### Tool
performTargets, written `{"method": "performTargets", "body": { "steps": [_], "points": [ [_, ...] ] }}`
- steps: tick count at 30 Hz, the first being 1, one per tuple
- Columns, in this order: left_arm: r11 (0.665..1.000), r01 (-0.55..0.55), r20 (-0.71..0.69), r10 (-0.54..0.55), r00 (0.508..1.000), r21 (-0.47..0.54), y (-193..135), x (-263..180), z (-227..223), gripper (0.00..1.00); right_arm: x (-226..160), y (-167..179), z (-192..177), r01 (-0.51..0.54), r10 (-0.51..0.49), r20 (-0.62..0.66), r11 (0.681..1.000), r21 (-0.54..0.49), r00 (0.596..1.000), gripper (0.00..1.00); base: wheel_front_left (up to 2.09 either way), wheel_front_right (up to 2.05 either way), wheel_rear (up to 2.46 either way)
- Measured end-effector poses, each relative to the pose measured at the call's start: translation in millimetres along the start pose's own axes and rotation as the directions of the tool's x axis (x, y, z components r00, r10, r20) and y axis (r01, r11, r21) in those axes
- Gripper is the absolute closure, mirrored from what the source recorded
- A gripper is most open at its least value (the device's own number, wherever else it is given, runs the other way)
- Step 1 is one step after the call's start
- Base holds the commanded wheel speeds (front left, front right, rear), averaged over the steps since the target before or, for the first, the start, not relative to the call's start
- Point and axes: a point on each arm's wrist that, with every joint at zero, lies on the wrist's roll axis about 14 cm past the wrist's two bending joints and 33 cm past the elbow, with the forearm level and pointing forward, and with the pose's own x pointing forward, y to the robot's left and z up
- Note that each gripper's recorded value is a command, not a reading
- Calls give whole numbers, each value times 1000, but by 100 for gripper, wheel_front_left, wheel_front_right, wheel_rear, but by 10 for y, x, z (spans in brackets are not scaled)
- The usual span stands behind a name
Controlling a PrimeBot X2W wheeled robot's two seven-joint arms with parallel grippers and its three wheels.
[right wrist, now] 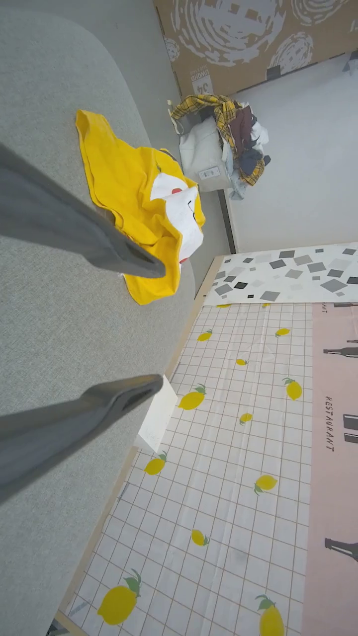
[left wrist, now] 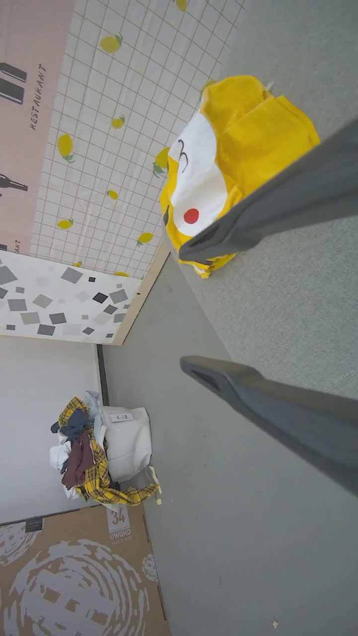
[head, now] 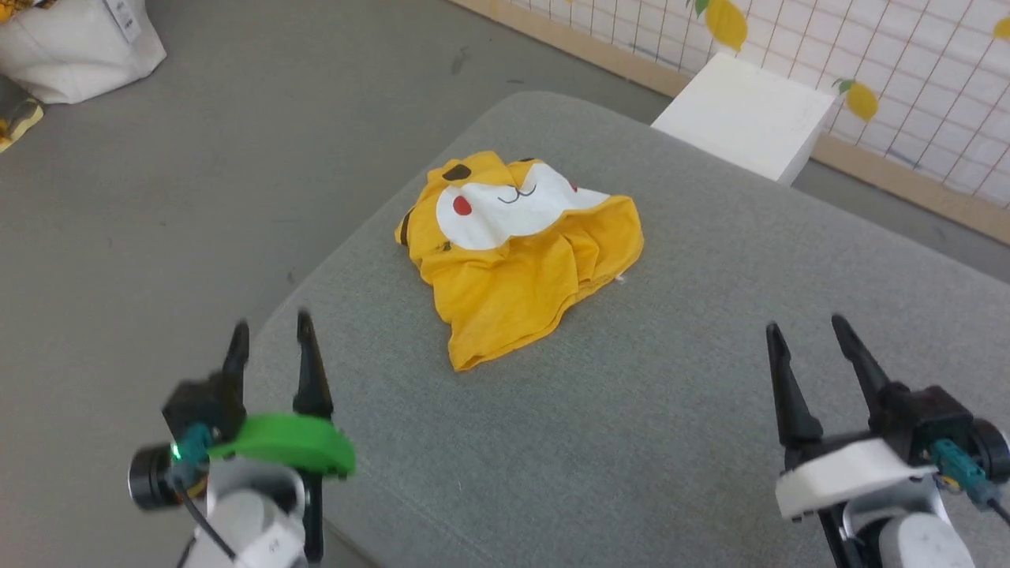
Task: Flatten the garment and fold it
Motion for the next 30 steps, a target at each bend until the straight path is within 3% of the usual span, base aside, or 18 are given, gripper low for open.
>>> {"method": "performTargets", "body": {
  "steps": [5, 11, 18, 21, 25, 29, 30],
  "points": [
    [996, 66, 3, -66, 998, -59, -211, 492, 229, 0, 215, 15, 99, -23, 24, 37, 1000, -19, 999, 0, 0, 0, 0],
    [985, 165, 30, -164, 986, -42, -582, 1287, 690, 0, 419, -73, 12, -24, 25, 45, 1000, -11, 999, 0, 0, 0, 0],
    [965, 257, -208, -261, 943, -50, -1165, 1934, 285, 0, 478, -467, -322, 54, -54, 12, 998, 23, 998, 0, 0, 0, 0],
    [956, 283, -378, -289, 879, -74, -1377, 2076, -129, 0, 439, -670, -467, 100, -100, -3, 994, 36, 995, 0, 0, 0, 0],
    [964, 250, -609, -252, 752, -89, -1461, 2097, -789, 0, 291, -975, -706, 180, -178, -42, 982, 52, 983, 0, 0, 0, 0],
    [972, 204, -780, -219, 587, -120, -1574, 1929, -1408, 0, 97, -1192, -989, 246, -239, -108, 968, 55, 965, 0, 0, 0, 0],
    [975, 191, -835, -198, 514, -114, -1582, 1803, -1635, 0, 32, -1256, -1066, 266, -257, -127, 963, 53, 958, 0, 0, 0, 0]
  ]
}}
